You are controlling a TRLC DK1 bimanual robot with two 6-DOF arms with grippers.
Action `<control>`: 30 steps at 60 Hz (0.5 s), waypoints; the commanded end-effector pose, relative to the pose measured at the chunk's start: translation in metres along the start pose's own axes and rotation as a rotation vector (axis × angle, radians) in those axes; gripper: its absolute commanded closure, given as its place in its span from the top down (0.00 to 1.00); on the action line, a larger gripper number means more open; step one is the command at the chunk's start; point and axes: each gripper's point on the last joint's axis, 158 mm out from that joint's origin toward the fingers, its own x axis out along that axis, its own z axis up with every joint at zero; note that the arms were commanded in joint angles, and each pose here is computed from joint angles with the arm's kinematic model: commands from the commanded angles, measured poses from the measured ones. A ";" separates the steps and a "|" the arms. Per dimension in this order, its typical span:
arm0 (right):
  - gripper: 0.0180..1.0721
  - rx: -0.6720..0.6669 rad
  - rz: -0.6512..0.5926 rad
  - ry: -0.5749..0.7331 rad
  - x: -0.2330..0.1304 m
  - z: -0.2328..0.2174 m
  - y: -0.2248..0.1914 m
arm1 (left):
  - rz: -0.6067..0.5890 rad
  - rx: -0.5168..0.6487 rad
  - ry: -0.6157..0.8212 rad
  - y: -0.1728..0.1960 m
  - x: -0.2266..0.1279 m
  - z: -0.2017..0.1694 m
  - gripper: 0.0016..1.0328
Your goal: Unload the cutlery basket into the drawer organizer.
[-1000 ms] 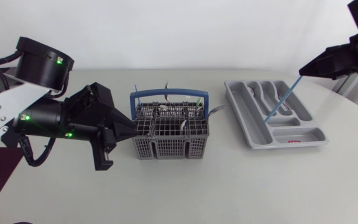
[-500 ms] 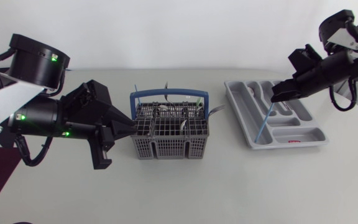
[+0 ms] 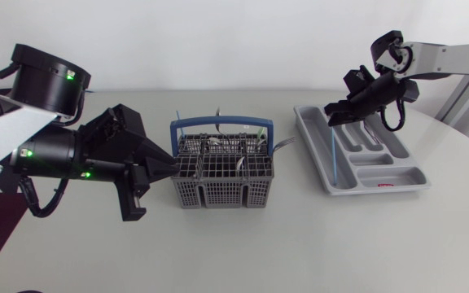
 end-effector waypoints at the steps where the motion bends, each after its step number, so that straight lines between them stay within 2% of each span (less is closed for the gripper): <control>1: 0.06 0.032 0.010 0.000 0.022 0.008 -0.002 | 0.004 -0.004 0.009 0.001 0.000 -0.004 0.37; 12: 0.07 0.058 0.001 -0.018 0.045 0.017 -0.013 | 0.000 -0.008 0.013 0.000 0.001 -0.007 0.37; 16: 0.21 0.063 -0.010 -0.020 0.048 0.016 -0.016 | -0.004 -0.010 0.016 -0.002 0.002 -0.009 0.37; 17: 0.31 0.064 -0.010 -0.022 0.049 0.016 -0.016 | -0.003 -0.010 0.017 -0.002 0.002 -0.009 0.37; 21: 0.54 0.074 -0.014 -0.041 0.041 0.018 -0.015 | -0.005 -0.010 0.017 -0.002 0.003 -0.010 0.37; 25: 0.65 0.080 -0.028 -0.075 0.026 0.023 -0.014 | -0.005 -0.010 0.017 -0.003 0.003 -0.010 0.37; 30: 0.71 0.100 -0.039 -0.127 0.000 0.030 -0.011 | -0.003 -0.011 0.015 -0.003 0.003 -0.010 0.38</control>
